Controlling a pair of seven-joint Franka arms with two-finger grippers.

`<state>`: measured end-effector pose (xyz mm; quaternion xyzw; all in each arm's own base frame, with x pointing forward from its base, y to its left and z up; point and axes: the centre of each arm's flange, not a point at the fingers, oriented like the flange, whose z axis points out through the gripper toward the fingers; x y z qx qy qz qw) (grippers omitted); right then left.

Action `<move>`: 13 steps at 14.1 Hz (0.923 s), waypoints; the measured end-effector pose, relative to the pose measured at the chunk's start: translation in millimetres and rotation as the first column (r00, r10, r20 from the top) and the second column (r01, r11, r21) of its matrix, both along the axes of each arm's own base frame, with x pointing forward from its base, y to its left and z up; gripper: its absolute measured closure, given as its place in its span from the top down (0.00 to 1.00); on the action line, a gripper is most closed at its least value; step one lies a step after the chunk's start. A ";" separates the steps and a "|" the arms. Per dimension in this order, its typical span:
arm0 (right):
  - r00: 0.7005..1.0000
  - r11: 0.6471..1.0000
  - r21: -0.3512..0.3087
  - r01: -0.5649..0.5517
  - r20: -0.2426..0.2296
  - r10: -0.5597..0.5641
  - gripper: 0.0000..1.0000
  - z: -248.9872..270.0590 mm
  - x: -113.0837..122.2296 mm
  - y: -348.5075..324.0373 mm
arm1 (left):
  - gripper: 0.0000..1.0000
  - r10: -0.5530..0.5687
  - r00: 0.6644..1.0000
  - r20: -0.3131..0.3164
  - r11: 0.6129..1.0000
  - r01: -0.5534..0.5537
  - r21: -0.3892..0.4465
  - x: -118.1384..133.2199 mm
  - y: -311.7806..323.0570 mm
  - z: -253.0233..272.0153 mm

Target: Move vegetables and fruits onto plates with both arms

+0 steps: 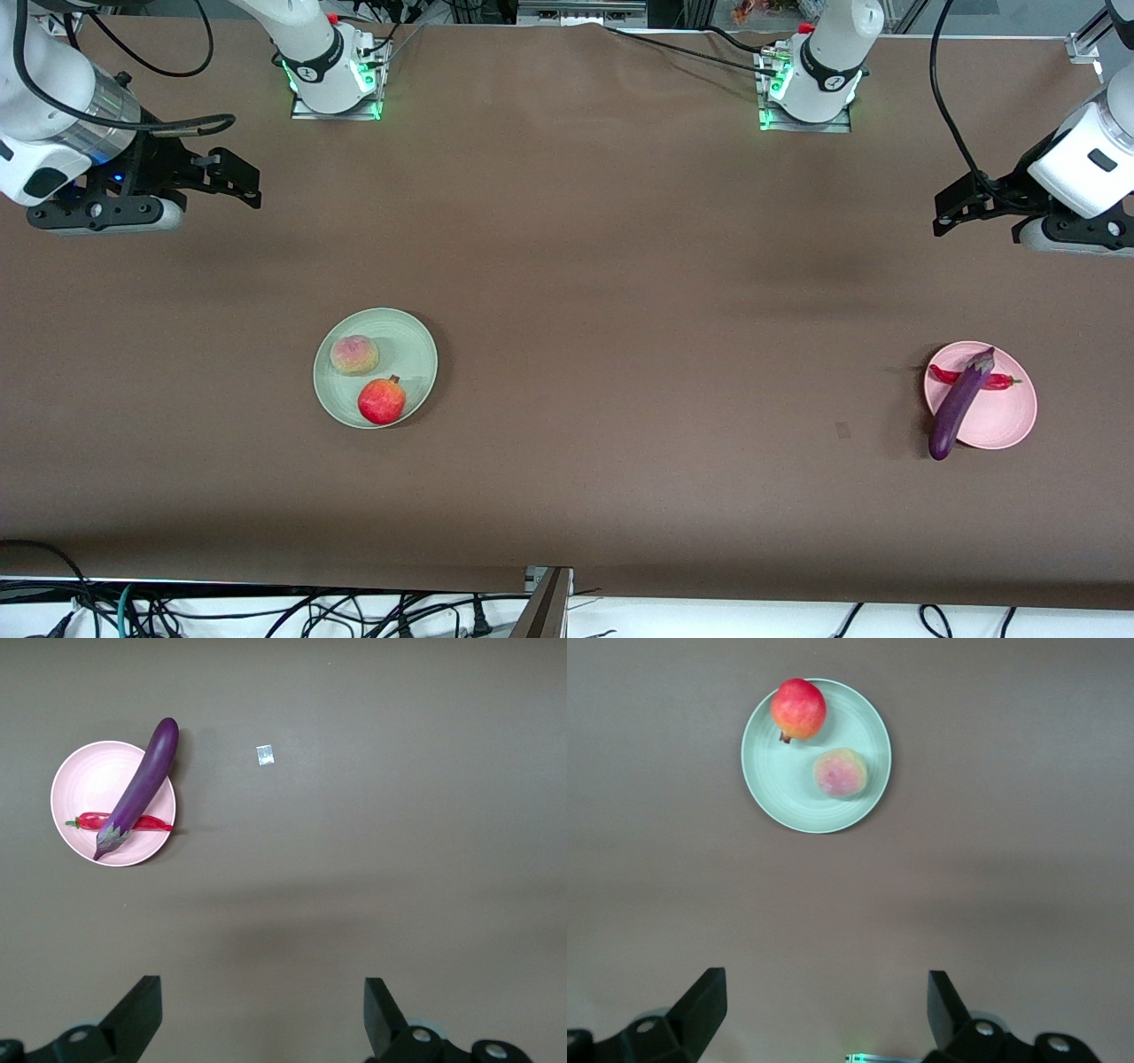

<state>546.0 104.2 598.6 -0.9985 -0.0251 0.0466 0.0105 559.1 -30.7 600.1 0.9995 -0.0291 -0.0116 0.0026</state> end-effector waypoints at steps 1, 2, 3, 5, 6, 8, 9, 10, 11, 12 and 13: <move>1.000 1.000 -0.006 -0.004 0.002 0.004 1.00 -0.1 0.4 -1.9 | 1.00 0.000 1.000 0.001 1.000 0.000 0.000 0.0 0.0 0.3; 1.000 1.000 -0.009 -0.007 0.003 0.007 1.00 -0.4 0.8 -2.9 | 1.00 0.000 1.000 0.001 1.000 0.000 0.000 0.0 -0.2 0.4; 1.000 1.000 -0.009 -0.008 0.007 0.008 1.00 -0.2 1.3 -3.2 | 1.00 0.000 1.000 0.001 1.000 0.000 0.000 0.0 -0.3 0.4; 1.000 1.000 -0.009 -0.008 0.018 0.009 1.00 0.7 2.4 -2.9 | 1.00 0.000 1.000 0.001 1.000 0.000 0.000 0.0 -0.3 0.4; 1.000 1.000 -0.009 -0.008 0.021 0.009 1.00 1.2 2.9 -2.9 | 1.00 0.000 1.000 0.001 1.000 0.000 0.000 0.0 -0.3 0.4; 1.000 1.000 -0.007 -0.009 0.029 0.009 1.00 2.9 3.6 -2.5 | 1.00 0.000 1.000 0.001 1.000 0.000 0.000 0.0 -0.3 0.4; 0.999 1.000 -0.007 -0.009 0.033 0.010 1.00 4.2 3.8 -2.2 | 1.00 -0.001 1.000 0.000 1.000 0.001 0.000 0.0 -0.3 0.4; 0.999 1.000 -0.006 -0.010 0.035 0.010 1.00 5.1 3.8 -1.8 | 1.00 -0.001 1.000 0.000 1.000 0.001 0.000 0.0 -0.3 0.4; 0.999 1.000 -0.006 -0.011 0.035 0.011 1.00 5.4 3.8 -1.5 | 1.00 -0.001 1.000 0.000 1.000 0.001 0.000 -0.1 -0.3 0.4; 0.999 1.000 -0.006 -0.011 0.035 0.011 1.00 5.4 3.8 -1.4 | 1.00 -0.001 1.000 0.000 1.000 0.001 0.000 -0.1 -0.3 0.4; 0.999 1.000 -0.006 -0.011 0.035 0.011 1.00 5.4 3.8 -1.4 | 1.00 -0.001 1.000 0.000 1.000 0.001 0.000 -0.1 -0.3 0.3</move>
